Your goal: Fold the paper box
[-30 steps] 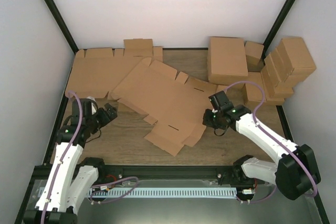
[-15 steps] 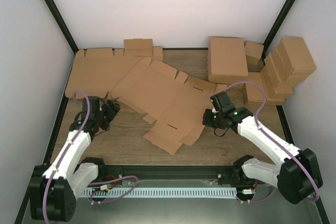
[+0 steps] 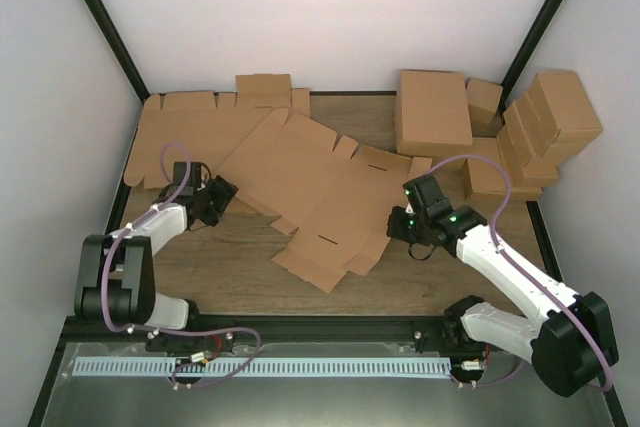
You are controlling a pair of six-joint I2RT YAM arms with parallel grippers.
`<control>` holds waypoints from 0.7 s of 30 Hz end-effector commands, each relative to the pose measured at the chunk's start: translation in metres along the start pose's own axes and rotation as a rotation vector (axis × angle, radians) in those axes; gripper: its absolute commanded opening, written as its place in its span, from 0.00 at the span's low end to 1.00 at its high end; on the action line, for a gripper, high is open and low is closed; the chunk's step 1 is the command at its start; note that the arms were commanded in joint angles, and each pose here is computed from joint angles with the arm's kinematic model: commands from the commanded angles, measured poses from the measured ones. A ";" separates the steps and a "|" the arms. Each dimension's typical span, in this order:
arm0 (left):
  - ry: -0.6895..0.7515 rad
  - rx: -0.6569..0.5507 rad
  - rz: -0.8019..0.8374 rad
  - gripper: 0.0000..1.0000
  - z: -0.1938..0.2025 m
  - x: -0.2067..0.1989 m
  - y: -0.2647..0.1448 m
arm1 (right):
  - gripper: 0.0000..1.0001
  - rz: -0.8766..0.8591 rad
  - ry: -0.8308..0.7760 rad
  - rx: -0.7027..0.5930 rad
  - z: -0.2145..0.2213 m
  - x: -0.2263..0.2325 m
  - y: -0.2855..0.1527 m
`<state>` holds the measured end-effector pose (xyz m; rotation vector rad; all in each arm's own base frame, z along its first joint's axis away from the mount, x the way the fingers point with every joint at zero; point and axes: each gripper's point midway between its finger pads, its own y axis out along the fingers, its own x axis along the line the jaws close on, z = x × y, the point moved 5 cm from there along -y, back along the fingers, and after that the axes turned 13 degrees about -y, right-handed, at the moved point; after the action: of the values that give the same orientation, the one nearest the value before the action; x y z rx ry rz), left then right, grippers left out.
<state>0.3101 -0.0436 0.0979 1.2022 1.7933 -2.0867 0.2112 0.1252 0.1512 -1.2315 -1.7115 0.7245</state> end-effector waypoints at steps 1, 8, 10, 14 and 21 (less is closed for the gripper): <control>0.029 0.032 0.092 0.72 -0.002 -0.019 0.006 | 0.03 -0.007 0.006 -0.054 -0.014 0.004 -0.004; 0.086 0.111 0.153 0.50 0.002 -0.033 0.015 | 0.03 -0.037 -0.006 -0.057 -0.021 0.011 -0.006; 0.094 0.111 0.146 0.42 0.003 -0.031 0.014 | 0.03 -0.038 -0.013 -0.060 -0.022 0.012 -0.007; 0.086 0.113 0.135 0.25 0.005 -0.024 0.015 | 0.04 -0.041 -0.027 -0.056 -0.023 0.012 -0.004; 0.129 0.062 0.059 0.04 0.004 -0.015 -0.003 | 0.03 -0.035 -0.085 -0.062 -0.039 0.020 -0.006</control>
<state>0.3266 -0.0587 0.0965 1.3684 1.6379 -2.1464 0.2191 0.1321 0.1469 -1.1985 -1.7168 0.7681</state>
